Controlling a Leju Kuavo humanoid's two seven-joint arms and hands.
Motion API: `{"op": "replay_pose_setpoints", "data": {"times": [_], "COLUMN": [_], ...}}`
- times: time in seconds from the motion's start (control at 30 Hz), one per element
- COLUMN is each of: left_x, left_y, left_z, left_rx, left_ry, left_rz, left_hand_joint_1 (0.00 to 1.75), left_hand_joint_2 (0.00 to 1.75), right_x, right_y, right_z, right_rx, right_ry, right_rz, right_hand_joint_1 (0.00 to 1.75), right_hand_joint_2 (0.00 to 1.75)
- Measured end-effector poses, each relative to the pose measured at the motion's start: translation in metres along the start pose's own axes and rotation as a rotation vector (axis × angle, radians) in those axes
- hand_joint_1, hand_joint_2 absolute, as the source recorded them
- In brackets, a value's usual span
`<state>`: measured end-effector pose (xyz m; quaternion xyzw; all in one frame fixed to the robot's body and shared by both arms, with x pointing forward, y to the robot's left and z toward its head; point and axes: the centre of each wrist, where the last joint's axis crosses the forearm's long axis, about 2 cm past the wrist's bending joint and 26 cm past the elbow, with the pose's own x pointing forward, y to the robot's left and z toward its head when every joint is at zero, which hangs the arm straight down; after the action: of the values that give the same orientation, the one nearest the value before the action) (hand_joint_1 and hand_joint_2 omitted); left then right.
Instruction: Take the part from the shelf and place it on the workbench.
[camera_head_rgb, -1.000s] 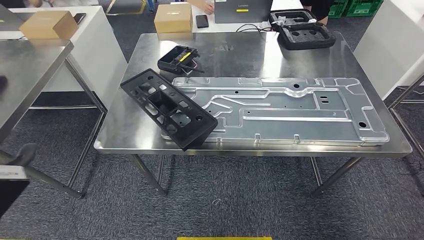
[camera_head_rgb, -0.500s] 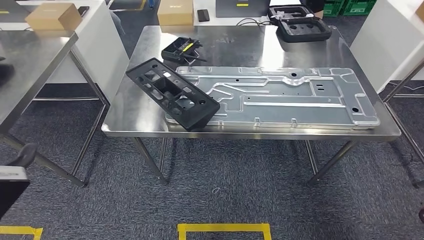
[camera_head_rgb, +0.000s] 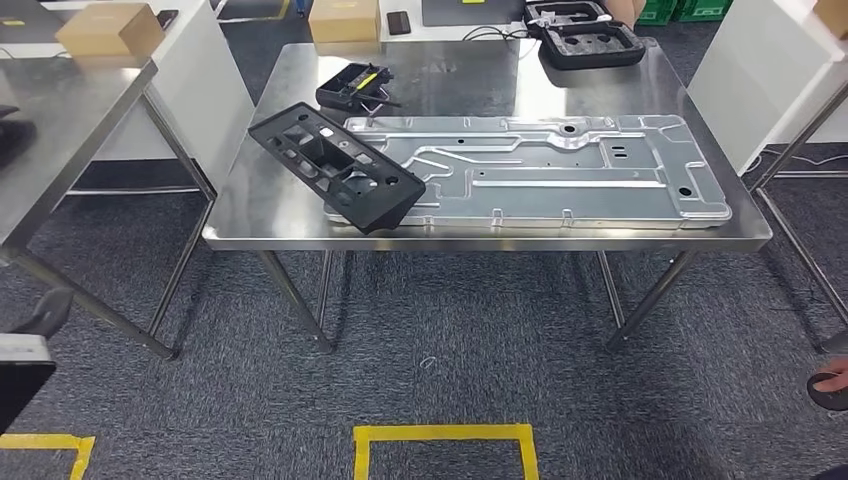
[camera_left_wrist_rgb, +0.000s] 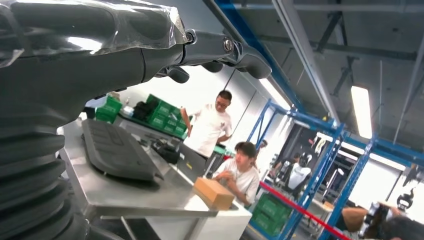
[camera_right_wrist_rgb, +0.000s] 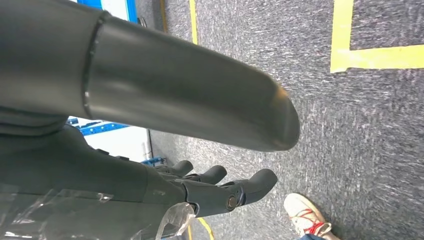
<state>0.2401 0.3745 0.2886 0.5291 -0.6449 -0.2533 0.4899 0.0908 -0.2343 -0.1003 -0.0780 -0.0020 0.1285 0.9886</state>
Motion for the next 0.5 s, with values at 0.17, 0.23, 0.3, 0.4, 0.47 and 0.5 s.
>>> {"op": "replay_pose_setpoints", "data": {"times": [0.17, 0.23, 0.3, 0.4, 0.47, 0.5], "left_x": [-0.0005, -0.0005, -0.0007, -0.001, -0.0013, -0.0013], "left_y": [0.0009, -0.0001, -0.0011, -0.002, -0.0023, -0.0023], "left_z": [-0.0004, 0.0006, 0.0017, 0.003, 0.0034, 0.0035], "left_rx": [0.008, 0.003, -0.002, -0.009, -0.011, -0.012], "left_ry": [-0.002, -0.002, 0.0, 0.001, 0.003, 0.003], "left_rz": [0.0, 0.001, 0.002, 0.004, 0.004, 0.004], "left_hand_joint_1": [0.0, 0.0, 0.0, 0.0, 0.0, 0.0], "left_hand_joint_2": [1.75, 1.75, 1.75, 1.75, 1.75, 1.75], "right_x": [-0.0011, -0.0007, -0.0011, -0.0012, -0.0011, -0.0009], "right_y": [0.0004, 0.0, -0.0001, -0.0007, -0.0023, -0.0031], "right_z": [-0.0002, -0.0001, -0.0003, -0.0004, -0.0008, -0.0009], "right_rx": [-0.001, -0.003, -0.003, -0.004, -0.007, -0.009], "right_ry": [0.002, 0.001, 0.002, 0.002, 0.002, 0.002], "right_rz": [0.0, 0.0, 0.0, 0.0, -0.001, -0.002], "right_hand_joint_1": [0.0, 0.0, 0.0, 0.0, 0.0, 0.0], "right_hand_joint_2": [0.0, 0.0, 0.0, 0.0, 0.0, 0.0]}}
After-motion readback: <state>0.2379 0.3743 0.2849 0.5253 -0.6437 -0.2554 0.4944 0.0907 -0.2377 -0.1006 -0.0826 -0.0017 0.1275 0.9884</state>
